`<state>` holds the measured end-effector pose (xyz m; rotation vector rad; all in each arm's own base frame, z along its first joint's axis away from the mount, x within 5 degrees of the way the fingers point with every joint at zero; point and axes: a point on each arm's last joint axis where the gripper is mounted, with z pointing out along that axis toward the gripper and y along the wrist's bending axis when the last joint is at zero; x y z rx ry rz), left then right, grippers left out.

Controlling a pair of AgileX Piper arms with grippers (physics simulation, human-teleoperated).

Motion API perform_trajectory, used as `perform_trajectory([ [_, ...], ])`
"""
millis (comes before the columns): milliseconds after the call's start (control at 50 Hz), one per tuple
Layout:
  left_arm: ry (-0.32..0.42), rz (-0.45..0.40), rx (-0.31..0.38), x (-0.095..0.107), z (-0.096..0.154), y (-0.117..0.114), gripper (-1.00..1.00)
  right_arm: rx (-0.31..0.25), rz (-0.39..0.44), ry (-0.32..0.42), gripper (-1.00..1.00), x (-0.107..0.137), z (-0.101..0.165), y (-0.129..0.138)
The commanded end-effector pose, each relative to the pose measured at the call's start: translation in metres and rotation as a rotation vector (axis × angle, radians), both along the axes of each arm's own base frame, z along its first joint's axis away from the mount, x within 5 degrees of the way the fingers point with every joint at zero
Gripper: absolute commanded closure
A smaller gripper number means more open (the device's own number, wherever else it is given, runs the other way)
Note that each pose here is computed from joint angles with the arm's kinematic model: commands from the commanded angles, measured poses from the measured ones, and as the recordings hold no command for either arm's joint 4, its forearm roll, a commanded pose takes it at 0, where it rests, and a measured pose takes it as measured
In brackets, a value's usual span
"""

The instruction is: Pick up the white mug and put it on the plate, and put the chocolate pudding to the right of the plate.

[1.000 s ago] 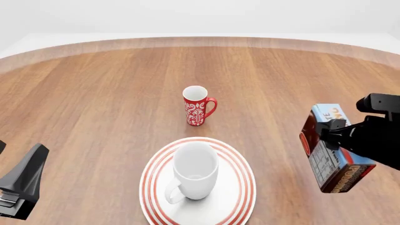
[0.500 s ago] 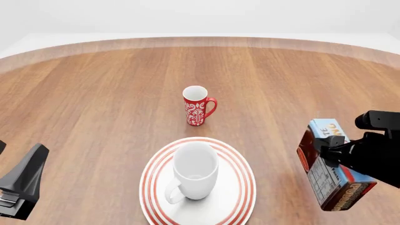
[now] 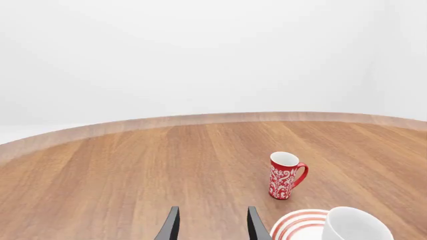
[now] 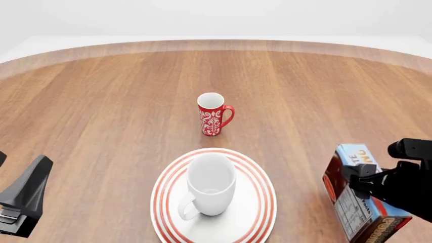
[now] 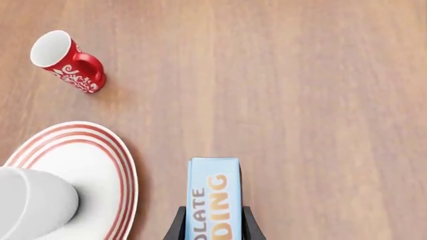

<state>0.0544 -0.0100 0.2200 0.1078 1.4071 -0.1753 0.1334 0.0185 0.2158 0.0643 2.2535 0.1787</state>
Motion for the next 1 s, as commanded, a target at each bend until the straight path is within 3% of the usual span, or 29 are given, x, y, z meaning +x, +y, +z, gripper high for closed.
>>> perform_trajectory([
  [20, 0.000, 0.000, 0.000, 0.000, 0.000, 0.000, -1.00, 0.021, -0.023, 0.020, 1.00, -0.003, -0.011, -0.001],
  [900, 0.000, 0.000, 0.000, 0.000, 0.000, 0.000, -1.00, 0.036, -0.034, 0.078, 1.00, -0.003, -0.041, 0.000],
  [920, 0.000, 0.000, -0.001, 0.000, 0.000, 0.000, -1.00, 0.039, -0.031, 0.078, -1.00, -0.003, -0.041, 0.001],
  [1000, 0.000, 0.000, 0.000, 0.000, 0.000, 0.000, -1.00, 0.040, -0.027, 0.074, -1.00, -0.003, -0.038, 0.002],
])
